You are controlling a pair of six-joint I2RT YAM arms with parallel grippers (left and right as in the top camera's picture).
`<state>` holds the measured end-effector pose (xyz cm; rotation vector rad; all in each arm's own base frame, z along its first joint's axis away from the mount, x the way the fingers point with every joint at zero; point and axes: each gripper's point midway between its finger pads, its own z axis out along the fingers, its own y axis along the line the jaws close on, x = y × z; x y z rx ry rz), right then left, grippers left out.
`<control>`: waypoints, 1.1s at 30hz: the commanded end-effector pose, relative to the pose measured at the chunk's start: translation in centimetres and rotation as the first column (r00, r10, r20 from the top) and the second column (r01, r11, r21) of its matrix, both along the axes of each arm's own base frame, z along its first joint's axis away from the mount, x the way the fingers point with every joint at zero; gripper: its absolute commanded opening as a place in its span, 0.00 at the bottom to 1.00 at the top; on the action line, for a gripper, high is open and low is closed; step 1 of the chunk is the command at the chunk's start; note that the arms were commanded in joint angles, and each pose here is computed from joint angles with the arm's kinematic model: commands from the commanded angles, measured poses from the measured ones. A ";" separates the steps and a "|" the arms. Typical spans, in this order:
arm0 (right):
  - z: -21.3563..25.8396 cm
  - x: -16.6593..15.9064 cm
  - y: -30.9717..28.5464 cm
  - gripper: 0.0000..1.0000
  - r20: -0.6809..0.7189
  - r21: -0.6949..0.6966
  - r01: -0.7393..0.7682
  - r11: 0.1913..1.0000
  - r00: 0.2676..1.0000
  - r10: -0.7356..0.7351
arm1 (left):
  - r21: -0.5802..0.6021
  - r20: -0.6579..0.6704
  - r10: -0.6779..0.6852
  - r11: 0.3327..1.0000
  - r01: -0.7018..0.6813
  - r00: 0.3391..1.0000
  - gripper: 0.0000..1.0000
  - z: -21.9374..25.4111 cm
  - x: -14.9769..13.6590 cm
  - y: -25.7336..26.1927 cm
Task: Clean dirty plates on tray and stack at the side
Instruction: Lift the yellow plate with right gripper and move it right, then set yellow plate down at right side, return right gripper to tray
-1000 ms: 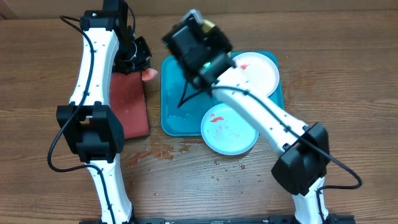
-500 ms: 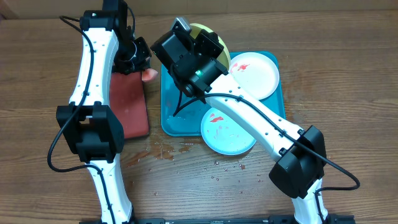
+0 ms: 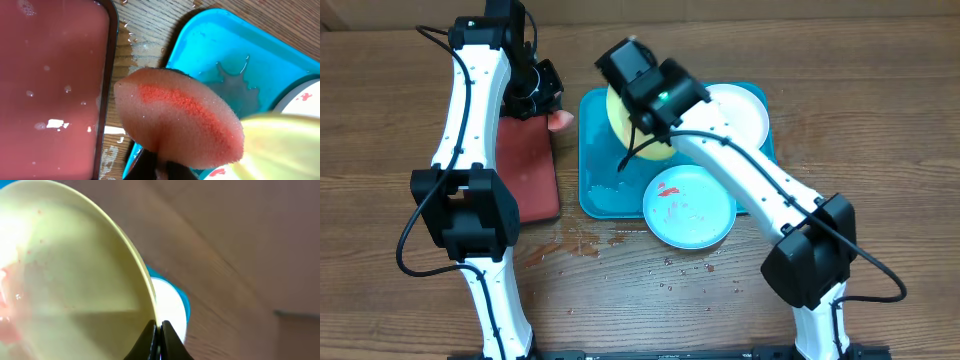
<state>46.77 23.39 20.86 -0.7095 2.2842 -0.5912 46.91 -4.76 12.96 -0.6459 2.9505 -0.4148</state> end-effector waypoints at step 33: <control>-12.1 0.6 -41.1 0.04 -0.545 0.537 0.817 0.210 0.526 -0.654 | -0.010 0.101 -0.071 0.997 0.072 0.992 0.04 1.5 1.4 -3.0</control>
